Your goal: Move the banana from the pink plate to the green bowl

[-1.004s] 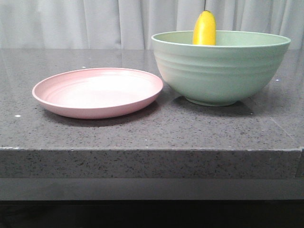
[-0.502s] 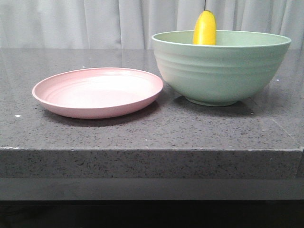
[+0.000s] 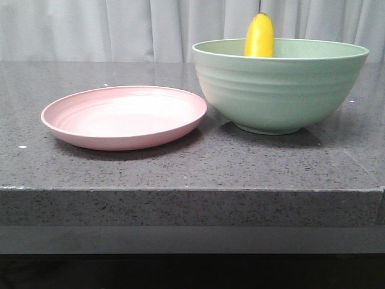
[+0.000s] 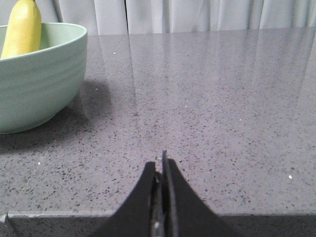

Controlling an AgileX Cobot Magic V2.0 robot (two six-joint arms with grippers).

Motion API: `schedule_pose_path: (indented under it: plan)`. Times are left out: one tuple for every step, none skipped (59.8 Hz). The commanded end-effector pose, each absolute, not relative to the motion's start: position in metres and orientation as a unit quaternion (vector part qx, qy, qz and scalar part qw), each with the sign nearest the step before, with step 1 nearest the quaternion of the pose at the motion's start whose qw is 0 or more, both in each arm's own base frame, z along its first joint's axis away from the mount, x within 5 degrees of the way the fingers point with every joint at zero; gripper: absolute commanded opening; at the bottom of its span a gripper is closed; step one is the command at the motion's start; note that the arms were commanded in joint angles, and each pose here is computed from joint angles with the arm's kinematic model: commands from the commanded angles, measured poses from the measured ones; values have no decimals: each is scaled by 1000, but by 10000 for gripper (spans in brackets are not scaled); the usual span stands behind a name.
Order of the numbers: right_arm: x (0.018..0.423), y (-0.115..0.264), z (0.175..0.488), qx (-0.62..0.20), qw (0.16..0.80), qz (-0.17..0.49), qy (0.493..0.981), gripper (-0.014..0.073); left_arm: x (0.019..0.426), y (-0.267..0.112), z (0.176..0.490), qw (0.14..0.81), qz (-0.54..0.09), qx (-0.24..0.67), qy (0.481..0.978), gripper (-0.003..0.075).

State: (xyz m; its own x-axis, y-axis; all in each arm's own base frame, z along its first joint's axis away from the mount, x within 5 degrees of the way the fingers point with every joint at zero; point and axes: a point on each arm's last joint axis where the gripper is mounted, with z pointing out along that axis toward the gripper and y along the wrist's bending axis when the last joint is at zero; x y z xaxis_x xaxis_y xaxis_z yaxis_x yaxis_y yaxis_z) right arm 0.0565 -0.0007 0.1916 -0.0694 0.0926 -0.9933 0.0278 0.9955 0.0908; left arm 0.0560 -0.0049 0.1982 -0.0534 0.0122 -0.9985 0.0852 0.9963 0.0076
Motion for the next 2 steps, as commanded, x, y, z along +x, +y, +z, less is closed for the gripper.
schedule_pose_path:
  plan:
    - [55,-2,200,42,718,20,694,-62,55,-5,206,723,-30,28,689,-20]
    - [55,-2,200,42,718,20,694,-62,55,-5,206,723,-30,28,689,-20]
